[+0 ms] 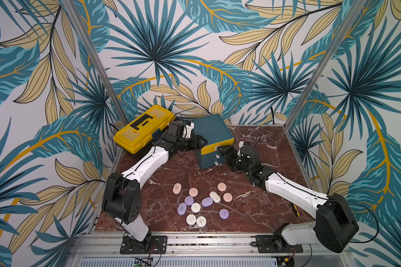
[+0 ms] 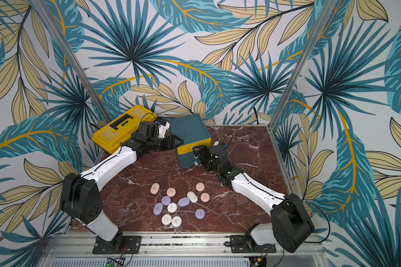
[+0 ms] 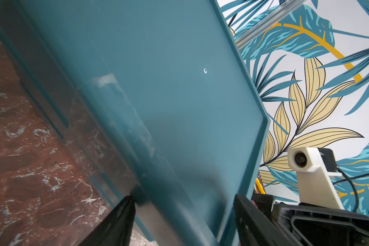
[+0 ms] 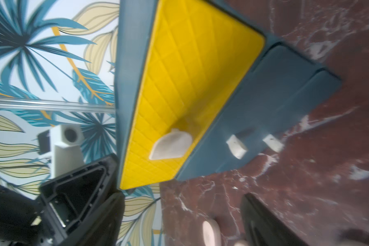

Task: Put the bluetooth earphones in the drawer according to color
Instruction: Open the drawer in the storage box.

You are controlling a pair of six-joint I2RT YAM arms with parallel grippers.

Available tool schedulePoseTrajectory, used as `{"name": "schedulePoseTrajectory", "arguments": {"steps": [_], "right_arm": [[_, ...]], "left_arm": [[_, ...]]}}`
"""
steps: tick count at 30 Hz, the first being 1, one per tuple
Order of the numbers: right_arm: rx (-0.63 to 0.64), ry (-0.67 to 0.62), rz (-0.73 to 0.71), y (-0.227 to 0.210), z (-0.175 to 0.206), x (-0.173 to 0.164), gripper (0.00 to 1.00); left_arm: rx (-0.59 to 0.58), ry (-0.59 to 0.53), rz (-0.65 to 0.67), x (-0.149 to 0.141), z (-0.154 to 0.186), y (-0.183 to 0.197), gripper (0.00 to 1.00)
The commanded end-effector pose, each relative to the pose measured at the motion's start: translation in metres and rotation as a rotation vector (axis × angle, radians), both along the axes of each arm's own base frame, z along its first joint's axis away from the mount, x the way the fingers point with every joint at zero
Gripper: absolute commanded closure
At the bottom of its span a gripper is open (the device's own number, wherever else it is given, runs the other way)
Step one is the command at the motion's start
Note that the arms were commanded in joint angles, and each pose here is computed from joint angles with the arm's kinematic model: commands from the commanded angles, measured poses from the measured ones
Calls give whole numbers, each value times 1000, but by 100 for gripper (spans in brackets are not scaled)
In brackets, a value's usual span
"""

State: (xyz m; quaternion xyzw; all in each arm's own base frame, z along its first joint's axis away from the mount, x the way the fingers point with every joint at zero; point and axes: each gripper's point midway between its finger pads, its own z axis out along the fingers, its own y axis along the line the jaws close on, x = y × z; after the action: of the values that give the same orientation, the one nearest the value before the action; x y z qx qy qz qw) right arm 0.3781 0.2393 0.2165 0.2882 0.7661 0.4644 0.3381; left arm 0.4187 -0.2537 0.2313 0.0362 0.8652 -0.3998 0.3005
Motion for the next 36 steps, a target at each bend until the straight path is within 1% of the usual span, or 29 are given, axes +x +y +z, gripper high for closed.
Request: {"name": "schedulePoseTrajectory", "arguments": {"steps": [1, 7, 11, 16, 18, 23, 29, 32, 36], "right_arm": [[148, -97, -39, 7, 19, 13, 13], [156, -82, -54, 8, 12, 18, 16], [162, -78, -87, 4, 6, 20, 20], [182, -57, -83, 9, -3, 26, 24], [183, -47, -92, 9, -8, 27, 25], [193, -42, -113, 7, -14, 30, 29], [196, -38, -139, 3, -20, 31, 35], [198, -46, -147, 0, -20, 29, 35], [180, -86, -134, -2, -14, 24, 31]], "left_arm": [[-13, -3, -18, 1, -9, -8, 23], [-1, 14, -22, 1, -18, -8, 23], [0, 19, -24, 0, -19, -8, 24], [9, 16, -31, 0, -18, -8, 25], [25, 44, -30, -3, -24, -6, 25], [35, 60, -35, -5, -30, -6, 26], [38, 71, -33, -3, -35, -6, 27], [38, 73, -35, -3, -36, -7, 27], [42, 82, -32, -2, -39, -6, 27]]}}
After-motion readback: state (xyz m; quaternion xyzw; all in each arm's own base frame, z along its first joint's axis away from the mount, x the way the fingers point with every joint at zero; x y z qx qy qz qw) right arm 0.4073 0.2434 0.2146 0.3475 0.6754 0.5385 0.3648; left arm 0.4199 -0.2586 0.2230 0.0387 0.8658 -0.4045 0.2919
